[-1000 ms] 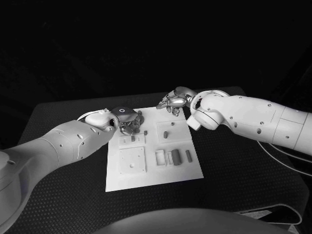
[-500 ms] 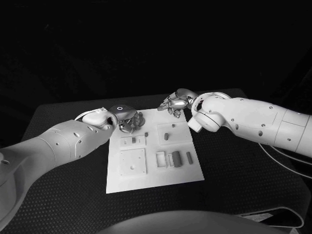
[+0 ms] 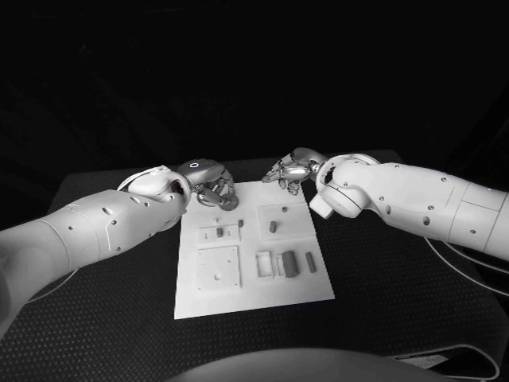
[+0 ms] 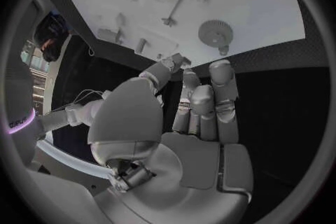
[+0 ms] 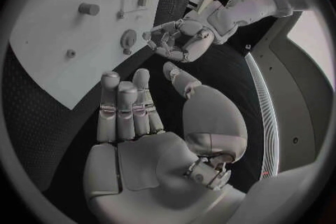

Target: Assemble the parts on the task board

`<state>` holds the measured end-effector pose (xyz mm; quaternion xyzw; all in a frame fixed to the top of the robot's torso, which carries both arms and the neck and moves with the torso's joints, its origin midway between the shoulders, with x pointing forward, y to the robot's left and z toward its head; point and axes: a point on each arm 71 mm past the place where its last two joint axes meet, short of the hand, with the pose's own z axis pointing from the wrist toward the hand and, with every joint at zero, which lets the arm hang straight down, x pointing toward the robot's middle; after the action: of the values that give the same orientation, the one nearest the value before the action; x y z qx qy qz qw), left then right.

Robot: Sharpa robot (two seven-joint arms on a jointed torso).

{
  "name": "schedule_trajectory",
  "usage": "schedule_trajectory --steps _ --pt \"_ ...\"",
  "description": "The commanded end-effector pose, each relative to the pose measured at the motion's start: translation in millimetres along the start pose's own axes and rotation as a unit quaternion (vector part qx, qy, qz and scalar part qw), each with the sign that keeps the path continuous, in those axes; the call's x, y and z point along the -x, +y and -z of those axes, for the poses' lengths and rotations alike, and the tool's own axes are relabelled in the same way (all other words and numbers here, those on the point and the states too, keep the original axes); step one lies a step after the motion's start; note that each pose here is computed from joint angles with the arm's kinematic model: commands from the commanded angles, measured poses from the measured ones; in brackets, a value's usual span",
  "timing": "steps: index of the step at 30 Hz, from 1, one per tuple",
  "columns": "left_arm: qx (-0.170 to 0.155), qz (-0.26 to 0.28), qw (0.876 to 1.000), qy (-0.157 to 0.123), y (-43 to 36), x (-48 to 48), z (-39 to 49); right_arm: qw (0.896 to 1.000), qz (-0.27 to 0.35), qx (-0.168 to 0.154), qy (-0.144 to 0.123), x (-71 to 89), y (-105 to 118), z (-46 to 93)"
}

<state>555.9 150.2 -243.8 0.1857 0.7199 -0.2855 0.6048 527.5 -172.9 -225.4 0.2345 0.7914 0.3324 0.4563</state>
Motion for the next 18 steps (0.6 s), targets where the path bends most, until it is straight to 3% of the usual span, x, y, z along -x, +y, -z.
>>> schedule_trajectory --steps 1,7,12,18 --pt "0.010 0.033 0.999 -0.006 -2.2 11.3 1.7 0.999 -0.027 -0.020 0.010 -4.3 0.1 -0.9" --pt "0.005 0.045 0.999 -0.014 -5.3 22.5 9.1 0.998 -0.059 -0.033 0.020 -10.8 1.0 -2.4" --pt "0.003 0.050 0.999 -0.011 -7.9 23.1 11.8 0.997 -0.060 -0.034 0.020 -12.0 -0.1 -2.9" --pt "0.010 0.051 0.999 -0.004 -5.5 22.1 12.6 0.999 -0.029 -0.022 0.013 -10.9 -0.2 -2.9"
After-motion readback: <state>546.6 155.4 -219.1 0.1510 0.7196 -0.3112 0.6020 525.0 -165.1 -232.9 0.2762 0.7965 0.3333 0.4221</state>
